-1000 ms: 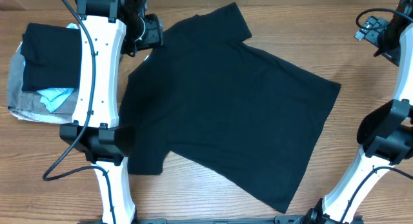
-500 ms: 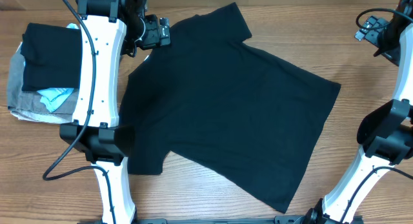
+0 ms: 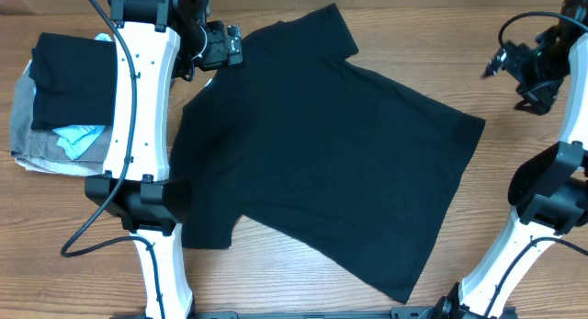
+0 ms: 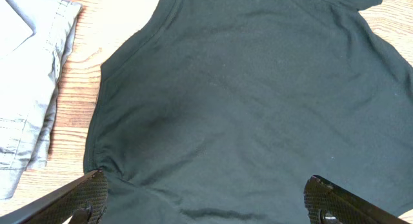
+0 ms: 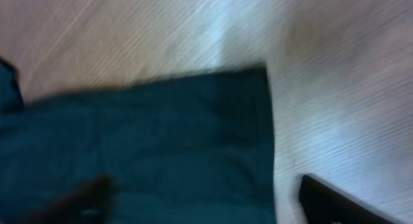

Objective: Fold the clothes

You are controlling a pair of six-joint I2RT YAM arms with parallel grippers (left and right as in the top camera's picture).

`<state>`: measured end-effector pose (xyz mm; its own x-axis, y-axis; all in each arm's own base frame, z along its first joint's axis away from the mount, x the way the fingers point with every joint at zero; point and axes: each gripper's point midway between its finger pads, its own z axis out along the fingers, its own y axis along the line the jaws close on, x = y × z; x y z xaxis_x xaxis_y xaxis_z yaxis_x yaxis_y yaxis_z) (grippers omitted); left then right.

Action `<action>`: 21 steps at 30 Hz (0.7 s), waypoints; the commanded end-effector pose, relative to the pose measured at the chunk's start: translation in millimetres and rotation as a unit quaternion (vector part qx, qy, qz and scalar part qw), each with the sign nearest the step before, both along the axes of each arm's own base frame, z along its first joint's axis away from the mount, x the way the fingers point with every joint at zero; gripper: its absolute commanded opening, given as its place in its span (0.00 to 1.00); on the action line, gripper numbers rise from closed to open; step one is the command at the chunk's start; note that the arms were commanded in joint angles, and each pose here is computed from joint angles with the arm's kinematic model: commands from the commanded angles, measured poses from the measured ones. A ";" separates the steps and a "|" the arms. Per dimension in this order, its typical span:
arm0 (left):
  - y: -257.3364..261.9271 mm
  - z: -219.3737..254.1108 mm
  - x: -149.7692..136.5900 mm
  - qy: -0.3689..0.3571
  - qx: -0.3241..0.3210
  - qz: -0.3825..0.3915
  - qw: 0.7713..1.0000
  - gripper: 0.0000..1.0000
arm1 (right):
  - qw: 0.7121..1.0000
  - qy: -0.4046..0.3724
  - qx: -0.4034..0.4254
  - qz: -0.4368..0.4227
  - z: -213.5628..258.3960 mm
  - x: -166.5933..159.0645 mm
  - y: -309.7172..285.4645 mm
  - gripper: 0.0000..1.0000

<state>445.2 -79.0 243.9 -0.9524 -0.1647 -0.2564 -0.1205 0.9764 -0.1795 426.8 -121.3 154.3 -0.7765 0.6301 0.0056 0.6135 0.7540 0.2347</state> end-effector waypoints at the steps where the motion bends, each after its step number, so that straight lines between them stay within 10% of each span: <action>1: -2.3 9.8 -3.8 -0.012 0.002 -0.006 1.000 1.00 | 1.000 -0.003 0.011 -0.002 13.7 -5.9 6.6 0.61; 6: -2.3 9.8 -3.8 -0.012 0.002 -0.006 1.000 1.00 | 1.000 0.020 0.010 -0.002 12.9 -17.8 9.3 0.06; 21: -2.3 9.8 -3.8 -0.012 0.002 -0.006 1.000 1.00 | 0.974 0.209 0.039 0.084 -58.8 -121.8 96.5 0.04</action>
